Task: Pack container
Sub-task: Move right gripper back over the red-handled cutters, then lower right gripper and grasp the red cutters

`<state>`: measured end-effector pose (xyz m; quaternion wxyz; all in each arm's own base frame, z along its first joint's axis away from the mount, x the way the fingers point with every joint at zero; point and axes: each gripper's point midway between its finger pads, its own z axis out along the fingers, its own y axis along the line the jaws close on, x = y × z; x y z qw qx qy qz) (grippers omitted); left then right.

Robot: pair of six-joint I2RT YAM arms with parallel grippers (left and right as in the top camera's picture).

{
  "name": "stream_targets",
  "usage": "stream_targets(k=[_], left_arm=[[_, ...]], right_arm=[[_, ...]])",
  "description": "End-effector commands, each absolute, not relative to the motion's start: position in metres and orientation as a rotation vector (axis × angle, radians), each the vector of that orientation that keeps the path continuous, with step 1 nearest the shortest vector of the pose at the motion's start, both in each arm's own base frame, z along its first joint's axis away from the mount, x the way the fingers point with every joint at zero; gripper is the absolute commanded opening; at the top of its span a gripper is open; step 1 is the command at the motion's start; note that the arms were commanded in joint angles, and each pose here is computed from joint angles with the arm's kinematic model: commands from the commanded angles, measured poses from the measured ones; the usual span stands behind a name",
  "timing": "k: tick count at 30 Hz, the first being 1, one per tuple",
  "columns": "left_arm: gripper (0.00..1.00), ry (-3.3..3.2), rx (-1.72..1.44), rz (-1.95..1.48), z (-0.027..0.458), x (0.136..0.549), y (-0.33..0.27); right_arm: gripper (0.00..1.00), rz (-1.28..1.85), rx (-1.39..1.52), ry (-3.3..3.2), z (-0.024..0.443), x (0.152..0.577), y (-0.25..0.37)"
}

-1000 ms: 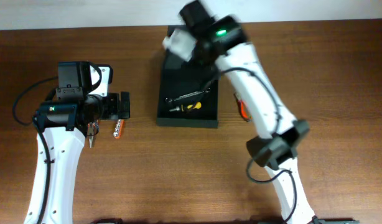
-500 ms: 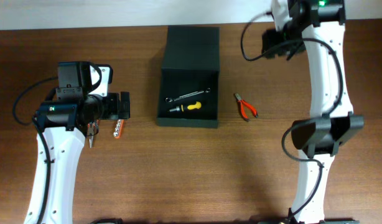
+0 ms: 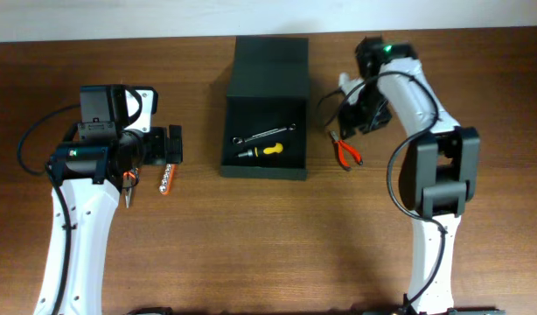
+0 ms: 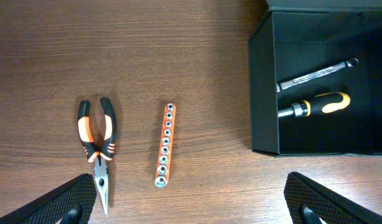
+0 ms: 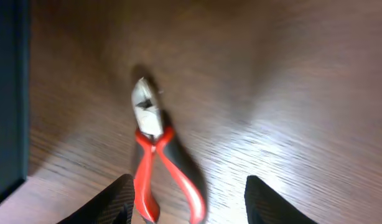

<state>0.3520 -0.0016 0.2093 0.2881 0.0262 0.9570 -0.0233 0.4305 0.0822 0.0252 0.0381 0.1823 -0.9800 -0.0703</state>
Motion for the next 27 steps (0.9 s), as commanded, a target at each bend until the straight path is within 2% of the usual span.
stream_targets(k=[1,6,10,24,27], left_arm=[[0.99,2.546,0.092,-0.057,0.212,0.355,-0.001],[0.99,2.546,0.092,-0.057,0.212,0.355,-0.001],[0.99,2.546,0.092,-0.057,0.212,0.355,-0.001],[0.99,2.547,0.092,-0.058,0.212,0.355,-0.001],[0.99,2.547,0.092,-0.058,0.212,0.355,-0.001]], right_arm=[[0.56,-0.227,0.667,-2.973,0.014,0.423,0.091],[0.55,-0.187,0.732,-2.979,0.004,0.425,0.096],[0.46,-0.148,0.756,-2.98,-0.002,0.425,0.098],[0.47,0.027,0.763,-2.927,-0.026,0.407,0.093],[0.44,0.03,0.74,-2.925,-0.03,0.403,0.093]])
